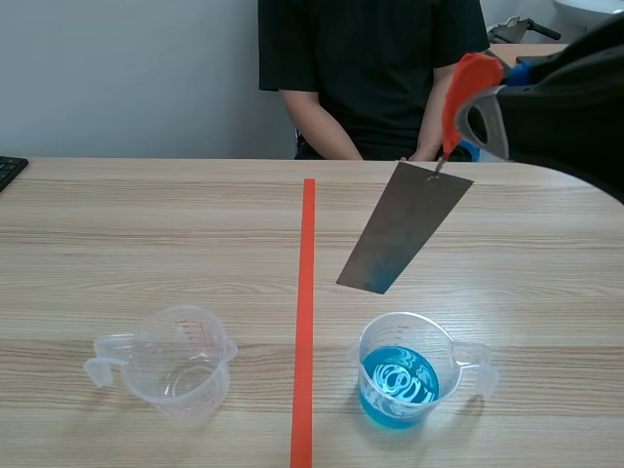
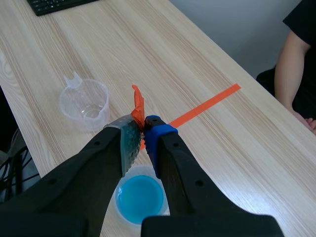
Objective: Do the redox reaction experiment.
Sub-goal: 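Move the plate over the blue solution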
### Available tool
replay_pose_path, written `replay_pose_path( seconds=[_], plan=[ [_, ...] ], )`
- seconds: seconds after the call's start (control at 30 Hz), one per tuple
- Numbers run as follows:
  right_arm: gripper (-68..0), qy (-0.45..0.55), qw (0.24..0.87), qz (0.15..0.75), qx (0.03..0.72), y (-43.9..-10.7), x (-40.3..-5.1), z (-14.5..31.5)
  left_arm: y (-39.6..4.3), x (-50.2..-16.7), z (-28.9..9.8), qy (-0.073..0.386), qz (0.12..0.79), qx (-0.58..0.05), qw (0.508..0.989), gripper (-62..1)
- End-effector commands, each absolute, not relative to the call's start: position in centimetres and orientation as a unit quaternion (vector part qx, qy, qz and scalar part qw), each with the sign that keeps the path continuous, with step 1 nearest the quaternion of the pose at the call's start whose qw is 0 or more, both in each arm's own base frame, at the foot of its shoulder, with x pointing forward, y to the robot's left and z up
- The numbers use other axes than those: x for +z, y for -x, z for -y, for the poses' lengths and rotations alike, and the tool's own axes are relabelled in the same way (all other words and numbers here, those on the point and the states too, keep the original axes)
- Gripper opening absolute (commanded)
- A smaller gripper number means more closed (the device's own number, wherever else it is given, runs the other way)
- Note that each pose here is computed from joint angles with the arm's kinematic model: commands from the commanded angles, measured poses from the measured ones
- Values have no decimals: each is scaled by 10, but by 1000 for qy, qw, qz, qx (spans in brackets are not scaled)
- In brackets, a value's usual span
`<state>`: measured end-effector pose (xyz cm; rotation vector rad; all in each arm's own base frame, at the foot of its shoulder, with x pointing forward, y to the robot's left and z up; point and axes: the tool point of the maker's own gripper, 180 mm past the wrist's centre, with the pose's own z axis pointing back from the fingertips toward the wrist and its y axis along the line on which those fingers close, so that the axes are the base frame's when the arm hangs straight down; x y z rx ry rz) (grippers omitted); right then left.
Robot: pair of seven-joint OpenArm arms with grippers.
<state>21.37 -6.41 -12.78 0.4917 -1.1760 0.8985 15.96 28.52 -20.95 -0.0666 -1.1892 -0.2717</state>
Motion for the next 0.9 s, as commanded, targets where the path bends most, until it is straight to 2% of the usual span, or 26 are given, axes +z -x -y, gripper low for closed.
replay_pose_path(
  seconds=[0.0, 0.27, 0.53, 0.87],
  plan=[
    [-658, -234, 696, 542, 409, -211, -119, 62, -163, -200, -283, 33, 572, -131, 809, 14],
    [-658, -244, 702, 532, 406, -203, -114, 71, -163, -200, -283, 33, 573, -131, 809, 14],
    [-658, -201, 732, 523, 388, -205, -121, 97, -164, -199, -282, 34, 572, -135, 808, 14],
    [-660, -186, 743, 499, 406, -201, -128, 103, -171, -196, -282, 31, 580, -138, 802, 14]
  ],
)
